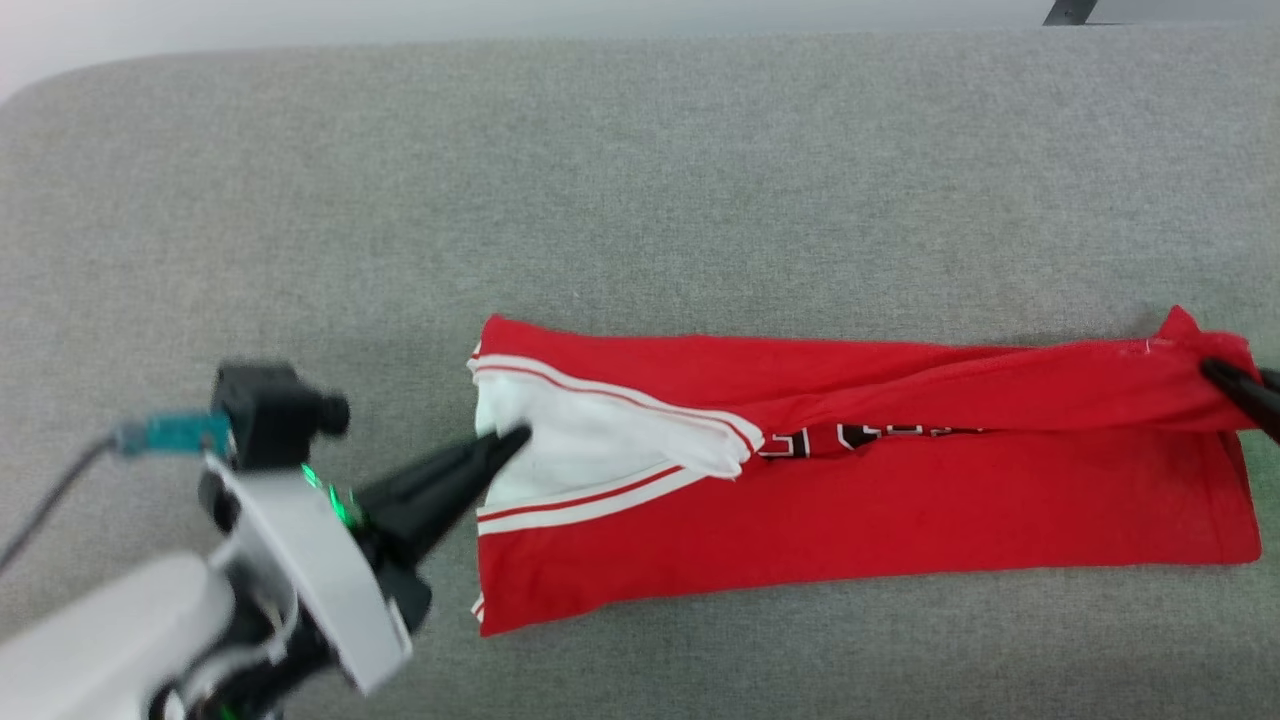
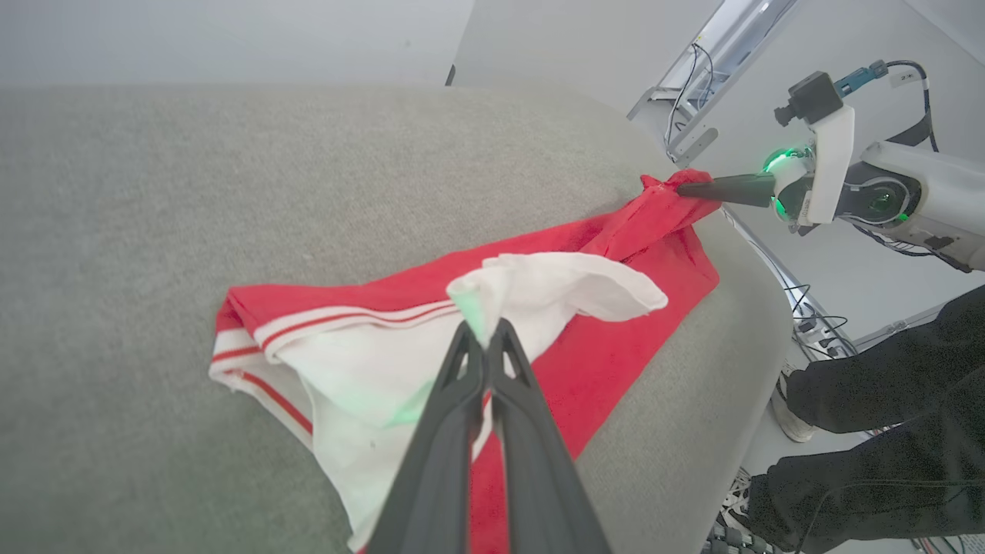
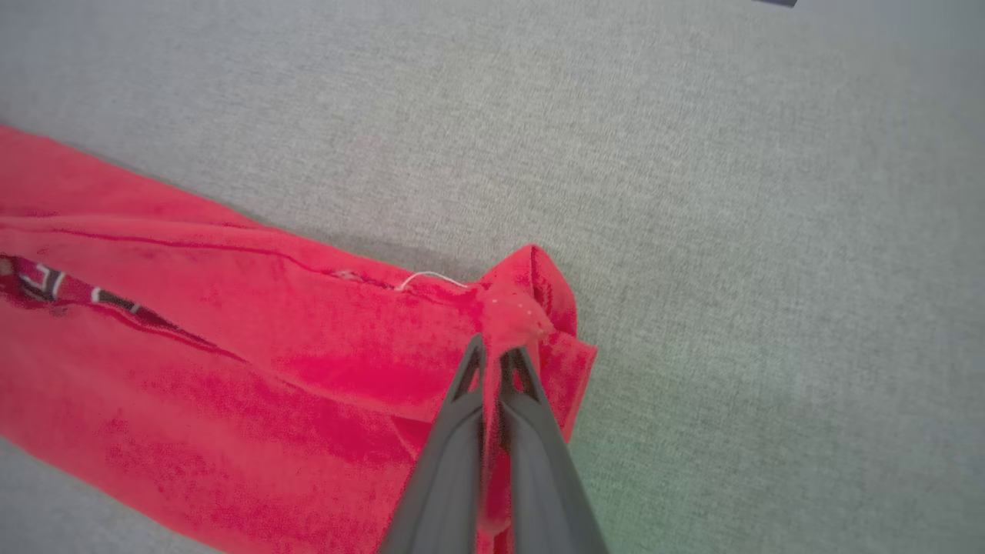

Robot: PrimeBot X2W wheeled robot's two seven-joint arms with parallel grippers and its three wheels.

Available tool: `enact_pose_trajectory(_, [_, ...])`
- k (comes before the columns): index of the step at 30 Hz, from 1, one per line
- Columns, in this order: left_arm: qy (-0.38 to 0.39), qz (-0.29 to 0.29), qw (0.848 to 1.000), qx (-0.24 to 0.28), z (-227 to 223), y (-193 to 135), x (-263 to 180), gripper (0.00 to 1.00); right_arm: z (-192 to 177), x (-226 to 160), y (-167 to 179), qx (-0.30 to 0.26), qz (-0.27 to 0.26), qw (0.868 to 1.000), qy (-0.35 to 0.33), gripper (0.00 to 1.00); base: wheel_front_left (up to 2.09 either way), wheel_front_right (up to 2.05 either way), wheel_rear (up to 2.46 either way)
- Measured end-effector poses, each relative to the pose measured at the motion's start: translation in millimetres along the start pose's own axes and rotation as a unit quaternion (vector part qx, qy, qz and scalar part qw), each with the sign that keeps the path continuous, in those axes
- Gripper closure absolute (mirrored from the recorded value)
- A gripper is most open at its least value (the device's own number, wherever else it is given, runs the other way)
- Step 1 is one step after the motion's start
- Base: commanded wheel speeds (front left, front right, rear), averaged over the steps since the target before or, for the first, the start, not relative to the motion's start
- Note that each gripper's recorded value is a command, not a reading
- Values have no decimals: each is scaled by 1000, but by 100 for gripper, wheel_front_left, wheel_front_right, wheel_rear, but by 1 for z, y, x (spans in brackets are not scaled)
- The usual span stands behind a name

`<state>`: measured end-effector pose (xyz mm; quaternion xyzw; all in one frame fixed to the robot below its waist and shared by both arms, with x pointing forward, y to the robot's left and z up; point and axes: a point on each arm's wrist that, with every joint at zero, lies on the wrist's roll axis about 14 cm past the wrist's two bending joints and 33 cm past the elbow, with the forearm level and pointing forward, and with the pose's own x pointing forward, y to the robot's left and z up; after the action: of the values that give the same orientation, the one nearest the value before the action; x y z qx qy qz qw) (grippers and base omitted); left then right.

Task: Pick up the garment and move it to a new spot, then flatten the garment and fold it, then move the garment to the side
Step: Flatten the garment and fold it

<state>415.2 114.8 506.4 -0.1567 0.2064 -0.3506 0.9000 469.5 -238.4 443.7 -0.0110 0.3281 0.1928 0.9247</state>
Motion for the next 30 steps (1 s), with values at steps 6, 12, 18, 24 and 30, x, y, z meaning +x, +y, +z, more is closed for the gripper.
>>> enact_pose_trajectory(6, [-1, 13, 999, -50, -31, -4, -8, 100, -24, -3, -6, 25, -10, 1000, 11, 100, 0, 0, 0])
enact_pose_trajectory(12, [27, 41, 996, -74, -65, 8, -6, 100, -46, 7, -2, 46, -10, 998, 30, 100, 0, 0, 0])
enact_pose_trajectory(18, [36, 70, 992, -94, -87, 25, -3, 100, -57, 19, -2, 59, -18, 998, 31, 100, 0, 0, 0])
enact_pose_trajectory(24, [33, 79, 992, -98, -96, 32, 0, 54, -56, 21, 2, 65, -17, 997, 22, 64, 0, 0, 0])
enact_pose_trajectory(30, [-6, 76, 994, -83, -77, 29, 0, 0, -44, 14, 14, 73, -3, 997, -5, 0, 0, 0, 0])
